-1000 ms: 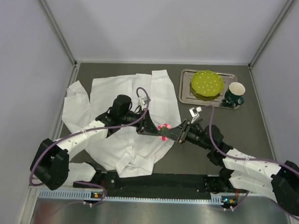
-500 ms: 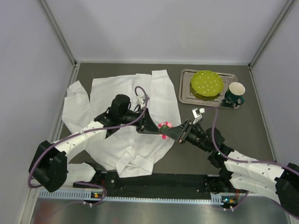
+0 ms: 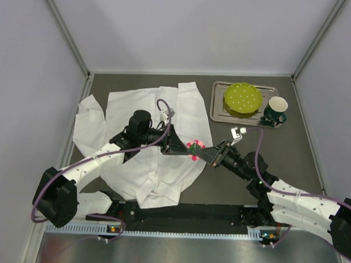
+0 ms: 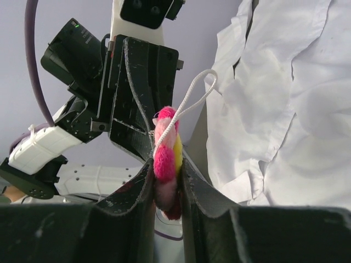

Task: Remove the brooch from the garment

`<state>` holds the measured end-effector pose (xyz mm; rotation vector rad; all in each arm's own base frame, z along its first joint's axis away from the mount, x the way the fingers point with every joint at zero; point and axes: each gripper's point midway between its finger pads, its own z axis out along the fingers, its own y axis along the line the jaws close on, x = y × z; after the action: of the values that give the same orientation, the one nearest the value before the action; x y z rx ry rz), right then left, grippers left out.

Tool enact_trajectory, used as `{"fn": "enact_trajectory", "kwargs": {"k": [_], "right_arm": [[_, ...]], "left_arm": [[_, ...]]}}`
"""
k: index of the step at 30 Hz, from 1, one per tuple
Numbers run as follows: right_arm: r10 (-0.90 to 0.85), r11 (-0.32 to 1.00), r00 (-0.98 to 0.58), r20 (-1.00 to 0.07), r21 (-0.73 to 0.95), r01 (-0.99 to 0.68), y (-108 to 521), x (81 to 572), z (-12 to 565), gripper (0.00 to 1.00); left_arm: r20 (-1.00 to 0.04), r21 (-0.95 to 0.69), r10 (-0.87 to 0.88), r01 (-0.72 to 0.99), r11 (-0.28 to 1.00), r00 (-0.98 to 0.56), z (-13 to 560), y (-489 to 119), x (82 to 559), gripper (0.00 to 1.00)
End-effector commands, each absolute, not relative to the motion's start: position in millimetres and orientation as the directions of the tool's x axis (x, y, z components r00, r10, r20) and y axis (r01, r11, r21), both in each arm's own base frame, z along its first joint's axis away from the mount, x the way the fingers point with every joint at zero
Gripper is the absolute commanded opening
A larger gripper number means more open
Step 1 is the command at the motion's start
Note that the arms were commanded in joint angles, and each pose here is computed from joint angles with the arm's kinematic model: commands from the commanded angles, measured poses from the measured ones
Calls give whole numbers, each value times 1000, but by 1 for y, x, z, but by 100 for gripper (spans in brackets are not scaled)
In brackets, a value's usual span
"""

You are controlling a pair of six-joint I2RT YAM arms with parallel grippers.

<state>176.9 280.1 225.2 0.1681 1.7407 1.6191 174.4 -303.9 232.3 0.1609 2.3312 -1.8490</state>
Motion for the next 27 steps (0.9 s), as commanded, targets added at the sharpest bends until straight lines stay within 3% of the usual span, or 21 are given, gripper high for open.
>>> {"fn": "enact_trajectory", "kwargs": {"k": [1,9,27], "right_arm": [[601,345,-644,-473,881,-324,264,200,195,14],[646,344,-608,-461,887,-308,253,203,192,15],[651,358,-590,-477,879,-315,252,207,200,29]], "left_arm": [[-278,-951,-35,270,152,-960,267,-298,175,0],[-265,-955,-73,252,157,-961,262,-296,177,0],[-270,-955,-50,261,141,-962,266,-298,176,0]]}}
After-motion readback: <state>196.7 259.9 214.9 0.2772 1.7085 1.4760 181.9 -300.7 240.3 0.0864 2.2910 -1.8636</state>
